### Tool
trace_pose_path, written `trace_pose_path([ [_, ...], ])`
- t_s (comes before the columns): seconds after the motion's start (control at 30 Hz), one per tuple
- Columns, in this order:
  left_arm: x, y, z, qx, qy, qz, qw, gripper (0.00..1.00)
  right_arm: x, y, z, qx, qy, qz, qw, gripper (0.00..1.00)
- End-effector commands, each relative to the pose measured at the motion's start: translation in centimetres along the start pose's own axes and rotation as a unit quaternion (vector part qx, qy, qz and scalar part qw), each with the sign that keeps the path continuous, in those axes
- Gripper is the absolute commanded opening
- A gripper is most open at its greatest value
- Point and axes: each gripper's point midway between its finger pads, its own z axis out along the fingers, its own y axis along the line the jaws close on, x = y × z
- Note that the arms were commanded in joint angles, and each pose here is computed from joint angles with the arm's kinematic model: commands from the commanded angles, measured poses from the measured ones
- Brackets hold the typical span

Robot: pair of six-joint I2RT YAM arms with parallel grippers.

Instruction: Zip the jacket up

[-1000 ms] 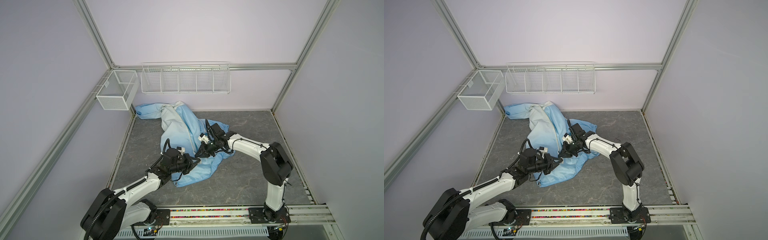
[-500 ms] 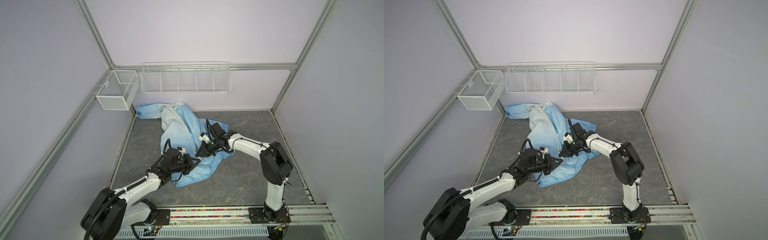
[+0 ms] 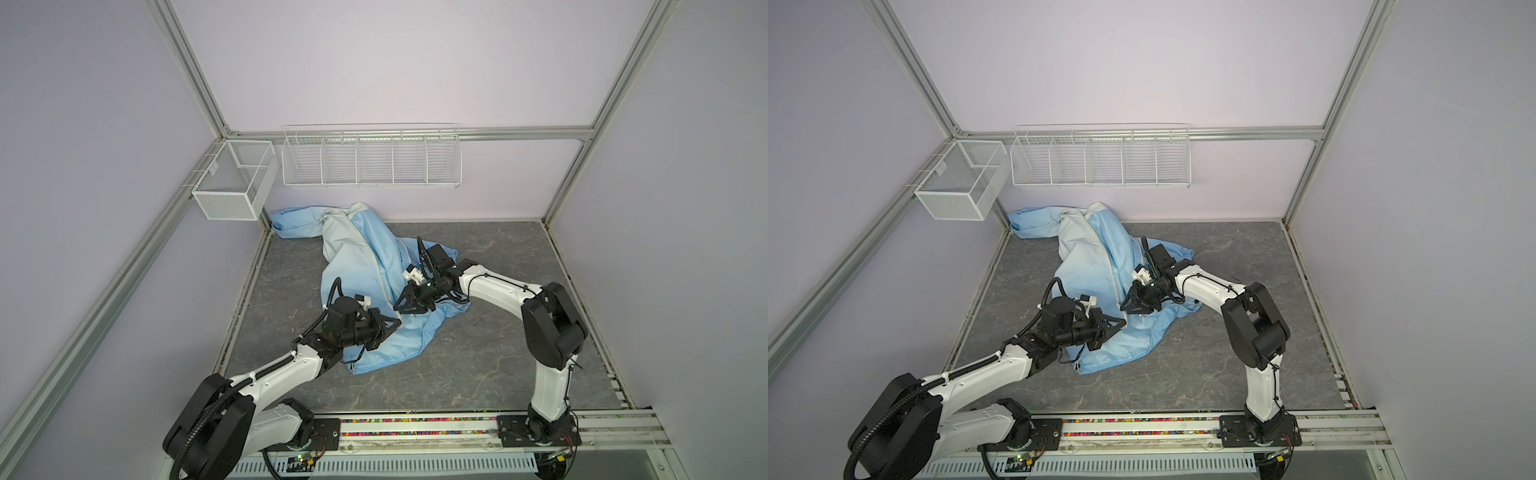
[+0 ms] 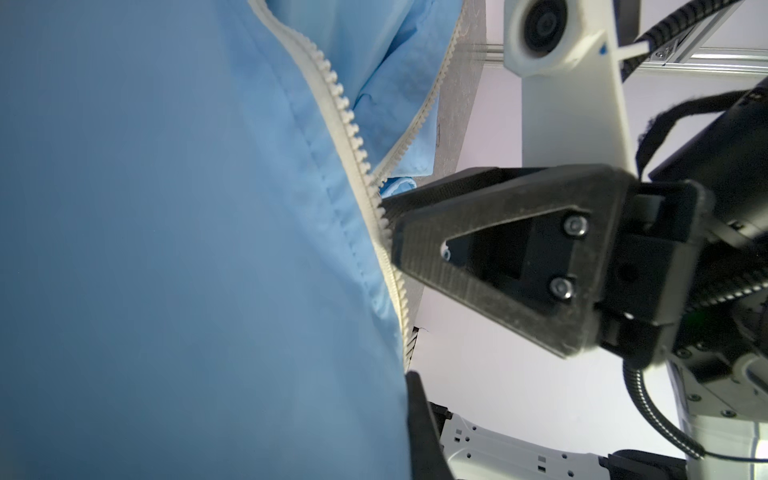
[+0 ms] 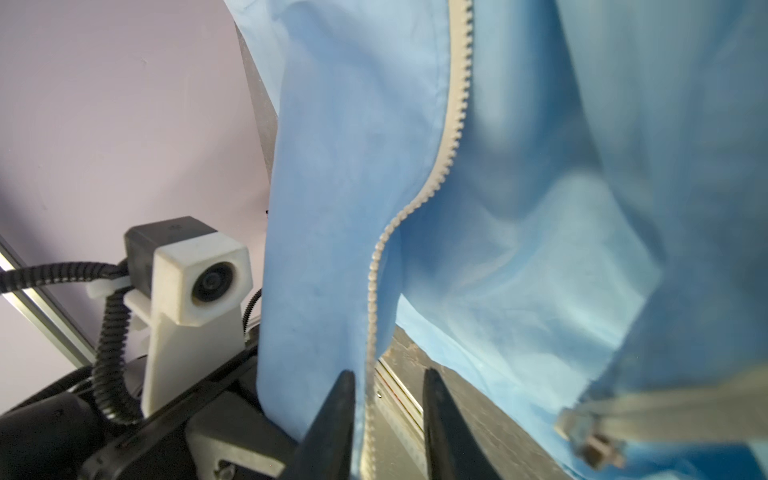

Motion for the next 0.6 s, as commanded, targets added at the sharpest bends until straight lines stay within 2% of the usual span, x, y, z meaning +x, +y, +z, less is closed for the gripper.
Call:
trace_pose_path([
  [0.0,-0.5,0.1,-0.3,-0.004,-0.021,0.006,1.000,0.00,0.2,0.0,-3.3,0.012,-0.028,0.005,1.000,0.40],
  [0.13,-1.1,0.7,-0.6,-0.017,-0.041,0.005,0.999,0.00,0.4,-1.8,-5.3,0.035,-0.047,0.045,0.997,0.51],
  [0.27,-1.8,1.4,-1.0,-0.035,-0.060,0.004,0.998,0.00,1.3,-4.2,-5.6,0.050,-0.051,0.107,0.992,0.52],
  [0.43,-2.3,2.1,-1.2,-0.049,-0.076,0.000,0.996,0.00,1.9,-4.4,-4.6,-0.006,-0.066,0.165,0.984,0.63],
  [0.57,-2.2,2.7,-1.2,-0.060,-0.075,-0.003,0.995,0.00,1.7,-3.9,-4.4,-0.032,-0.085,0.183,0.979,0.75],
])
